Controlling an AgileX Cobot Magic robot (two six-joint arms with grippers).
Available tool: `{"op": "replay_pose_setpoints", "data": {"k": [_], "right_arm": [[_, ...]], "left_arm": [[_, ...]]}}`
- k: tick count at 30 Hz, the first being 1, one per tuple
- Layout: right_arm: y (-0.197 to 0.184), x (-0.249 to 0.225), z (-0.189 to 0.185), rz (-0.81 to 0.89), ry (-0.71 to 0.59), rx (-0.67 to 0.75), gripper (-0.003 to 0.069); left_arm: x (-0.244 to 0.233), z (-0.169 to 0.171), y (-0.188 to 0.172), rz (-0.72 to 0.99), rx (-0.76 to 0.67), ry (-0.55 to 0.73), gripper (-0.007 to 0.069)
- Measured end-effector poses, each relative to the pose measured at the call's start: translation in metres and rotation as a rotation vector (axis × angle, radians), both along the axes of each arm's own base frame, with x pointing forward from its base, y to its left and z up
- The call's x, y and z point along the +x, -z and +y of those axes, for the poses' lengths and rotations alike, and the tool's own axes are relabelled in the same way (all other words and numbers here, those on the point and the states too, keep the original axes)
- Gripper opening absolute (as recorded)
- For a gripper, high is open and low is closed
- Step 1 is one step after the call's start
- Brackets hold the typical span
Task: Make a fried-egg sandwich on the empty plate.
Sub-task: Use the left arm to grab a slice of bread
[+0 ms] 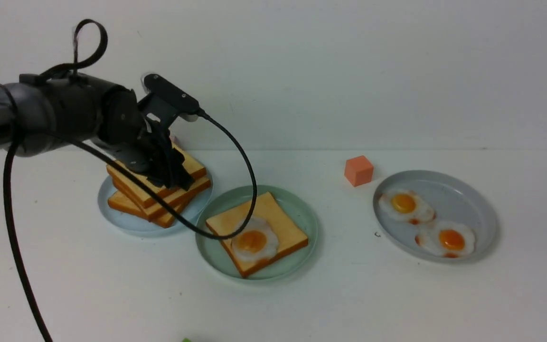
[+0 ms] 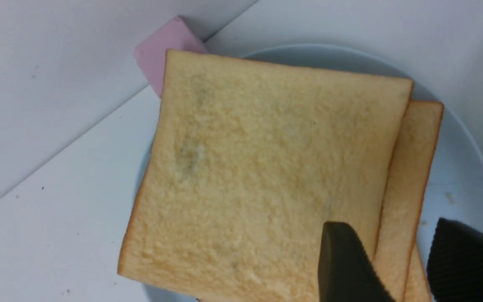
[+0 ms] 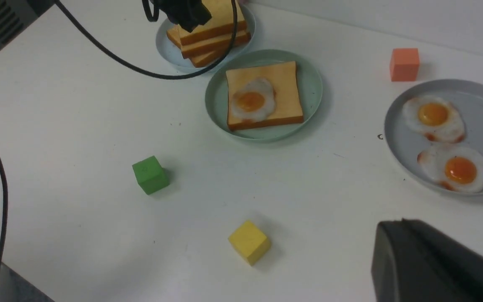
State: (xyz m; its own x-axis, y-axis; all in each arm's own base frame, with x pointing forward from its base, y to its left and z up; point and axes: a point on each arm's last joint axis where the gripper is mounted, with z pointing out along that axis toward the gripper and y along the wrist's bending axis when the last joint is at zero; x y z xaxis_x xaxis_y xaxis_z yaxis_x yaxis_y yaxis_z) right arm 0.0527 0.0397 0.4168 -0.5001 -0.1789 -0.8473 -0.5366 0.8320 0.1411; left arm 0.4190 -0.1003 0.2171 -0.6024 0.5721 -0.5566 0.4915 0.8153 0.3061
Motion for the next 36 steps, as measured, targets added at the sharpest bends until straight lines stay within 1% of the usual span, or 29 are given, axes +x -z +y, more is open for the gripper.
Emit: {"op": "replay_pose_setpoints", "data": {"k": [9,16,19,20,21,22,23,24,26,33,34,35,36], "right_arm": [[0.0,0.0,0.0,0.007,0.006,0.009,0.0028],[0.0,0.0,0.0,0.012,0.011,0.015,0.0028],[0.0,0.0,0.0,0.012,0.012,0.016,0.0028],[0.0,0.0,0.0,0.012,0.012,0.016,0.0029],[0.0,0.0,0.0,0.012,0.012,0.016,0.0029],[0.0,0.0,0.0,0.012,0.012,0.016,0.0029],[0.0,0.0,0.0,0.012,0.012,0.016,0.0031],[0.0,0.0,0.0,0.012,0.012,0.016,0.0031],[0.0,0.0,0.0,0.012,0.012,0.016,0.0033],[0.0,0.0,0.0,0.018,0.009,0.016,0.0035],[0.001,0.0,0.0,0.019,0.009,0.016,0.0035],[0.001,0.0,0.0,0.017,0.012,0.012,0.0035],[0.001,0.0,0.0,0.015,0.014,0.01,0.0035]], "left_arm": [[0.012,0.0,0.038,0.017,0.1,0.062,0.0304],[0.015,0.0,0.043,0.018,0.08,0.027,0.0298],[0.015,0.0,0.044,0.02,0.069,0.01,0.0248],[0.015,0.0,0.044,0.02,0.067,0.008,0.0243],[0.016,0.0,0.044,0.02,0.068,0.008,0.0218],[0.016,0.0,0.044,0.019,0.071,0.008,0.016],[0.016,0.0,0.044,0.019,0.072,0.009,0.012],[0.016,0.0,0.044,0.017,0.074,0.011,0.0097],[0.016,0.0,0.041,0.012,0.075,0.012,0.0071],[0.008,0.003,0.018,-0.005,0.071,-0.002,0.007],[0.007,0.003,0.011,-0.012,0.067,-0.007,0.0069],[0.001,0.004,-0.005,-0.032,0.043,-0.02,0.0069],[-0.002,0.003,-0.014,-0.045,0.033,-0.023,0.0069]]}}
